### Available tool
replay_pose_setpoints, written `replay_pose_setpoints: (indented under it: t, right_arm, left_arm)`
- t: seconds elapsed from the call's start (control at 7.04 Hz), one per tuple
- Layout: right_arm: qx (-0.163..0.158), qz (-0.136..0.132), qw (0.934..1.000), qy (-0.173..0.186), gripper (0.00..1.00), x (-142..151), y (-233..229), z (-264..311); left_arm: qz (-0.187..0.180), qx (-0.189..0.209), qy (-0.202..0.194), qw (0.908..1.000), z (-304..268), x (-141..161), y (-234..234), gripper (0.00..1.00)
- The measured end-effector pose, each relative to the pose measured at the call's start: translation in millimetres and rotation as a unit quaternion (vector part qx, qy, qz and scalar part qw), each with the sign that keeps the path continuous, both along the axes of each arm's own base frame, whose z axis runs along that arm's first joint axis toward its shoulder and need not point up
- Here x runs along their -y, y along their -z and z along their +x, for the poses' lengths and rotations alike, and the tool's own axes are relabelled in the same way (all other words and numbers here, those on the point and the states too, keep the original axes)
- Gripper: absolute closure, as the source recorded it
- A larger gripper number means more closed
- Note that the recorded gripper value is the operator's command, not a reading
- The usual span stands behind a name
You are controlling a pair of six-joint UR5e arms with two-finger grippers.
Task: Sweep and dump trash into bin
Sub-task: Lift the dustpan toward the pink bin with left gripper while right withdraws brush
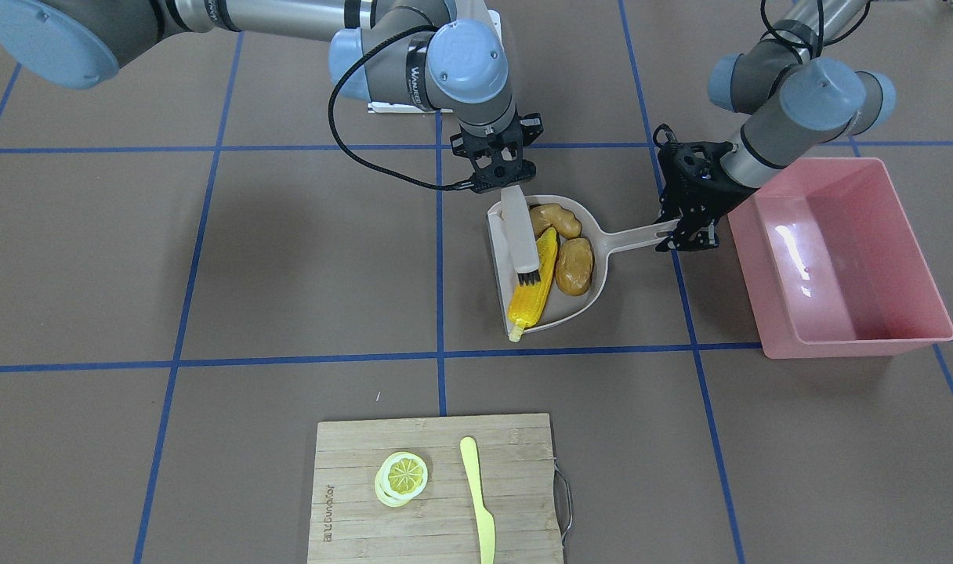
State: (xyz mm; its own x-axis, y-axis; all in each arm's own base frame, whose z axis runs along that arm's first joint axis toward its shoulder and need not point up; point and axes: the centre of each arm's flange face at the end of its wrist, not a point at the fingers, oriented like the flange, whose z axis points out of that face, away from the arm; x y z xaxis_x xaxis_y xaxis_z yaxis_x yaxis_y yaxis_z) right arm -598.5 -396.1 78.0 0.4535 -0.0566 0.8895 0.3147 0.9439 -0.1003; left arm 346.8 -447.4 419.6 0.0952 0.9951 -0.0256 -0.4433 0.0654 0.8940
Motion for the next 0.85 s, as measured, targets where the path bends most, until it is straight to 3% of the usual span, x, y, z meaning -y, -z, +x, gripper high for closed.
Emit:
replay_pose_setpoints:
  t: [0.43, 0.71, 0.85]
  right_arm:
    - [0.03, -0.012, 0.9983, -0.049, 1.0, 50.1, -13.3, 110.8]
    - [0.021, -0.018, 0.9943, -0.103, 1.0, 77.8, -63.4, 190.7]
    - [0.013, -0.019, 0.9916, -0.127, 1.0, 85.7, -93.1, 229.9]
  left_arm:
    - [0.007, -0.059, 0.026, 0.9979, -8.9, -2.0, 18.3, 1.0]
    - [-0.003, -0.106, 0.072, 0.9917, -43.1, 6.2, 25.6, 1.0]
    - [-0.014, -0.107, 0.107, 0.9884, -82.9, 13.4, 14.6, 1.0]
